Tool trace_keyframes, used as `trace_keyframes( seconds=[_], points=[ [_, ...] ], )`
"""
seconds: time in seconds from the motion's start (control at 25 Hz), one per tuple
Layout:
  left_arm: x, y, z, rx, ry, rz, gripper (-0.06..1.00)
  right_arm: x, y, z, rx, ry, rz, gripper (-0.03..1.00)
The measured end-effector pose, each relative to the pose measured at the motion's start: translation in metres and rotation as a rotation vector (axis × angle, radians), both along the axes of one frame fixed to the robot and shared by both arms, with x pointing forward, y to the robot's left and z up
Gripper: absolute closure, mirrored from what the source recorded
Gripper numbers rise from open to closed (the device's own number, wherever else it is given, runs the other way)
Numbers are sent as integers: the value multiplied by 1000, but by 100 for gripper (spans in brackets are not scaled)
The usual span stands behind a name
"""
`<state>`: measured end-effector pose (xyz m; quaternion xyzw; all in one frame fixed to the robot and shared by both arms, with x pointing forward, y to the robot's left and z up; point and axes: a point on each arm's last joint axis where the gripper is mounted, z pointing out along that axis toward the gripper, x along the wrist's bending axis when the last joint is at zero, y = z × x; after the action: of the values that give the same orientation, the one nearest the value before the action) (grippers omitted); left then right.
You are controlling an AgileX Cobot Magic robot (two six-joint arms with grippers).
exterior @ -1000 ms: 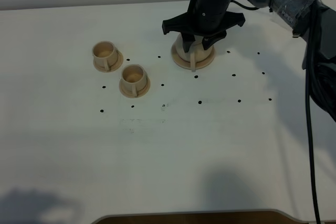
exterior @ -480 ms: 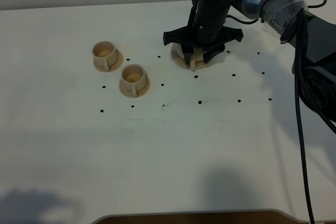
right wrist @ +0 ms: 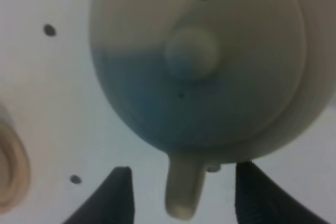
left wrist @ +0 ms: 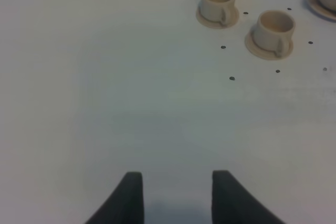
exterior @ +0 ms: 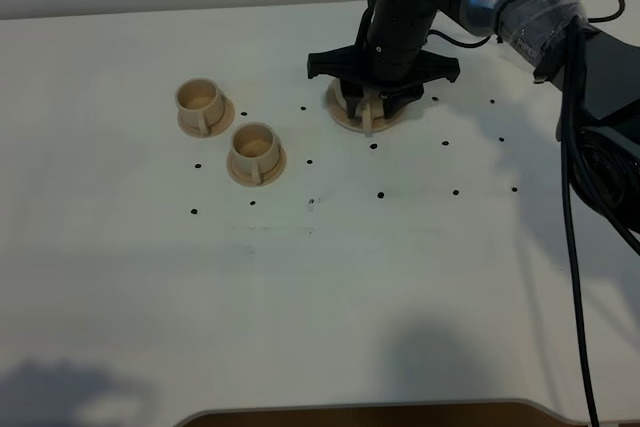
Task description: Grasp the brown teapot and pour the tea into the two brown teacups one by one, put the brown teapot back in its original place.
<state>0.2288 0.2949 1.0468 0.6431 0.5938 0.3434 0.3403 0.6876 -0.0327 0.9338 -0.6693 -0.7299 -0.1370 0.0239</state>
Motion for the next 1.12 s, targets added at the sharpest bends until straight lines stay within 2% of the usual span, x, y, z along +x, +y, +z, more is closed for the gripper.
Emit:
trace_keyframes(
  seconds=[0.76, 0.92, 1.12],
  points=[
    [0, 0, 0, 0, 0, 0, 61, 5, -3, -13, 8, 15, -52, 55],
    [0, 0, 0, 0, 0, 1, 61, 10, -11, -13, 4, 11, -71, 62],
    [0, 0, 0, 0, 0, 1, 61, 12, -14, -13, -11, -9, -57, 79]
  ],
)
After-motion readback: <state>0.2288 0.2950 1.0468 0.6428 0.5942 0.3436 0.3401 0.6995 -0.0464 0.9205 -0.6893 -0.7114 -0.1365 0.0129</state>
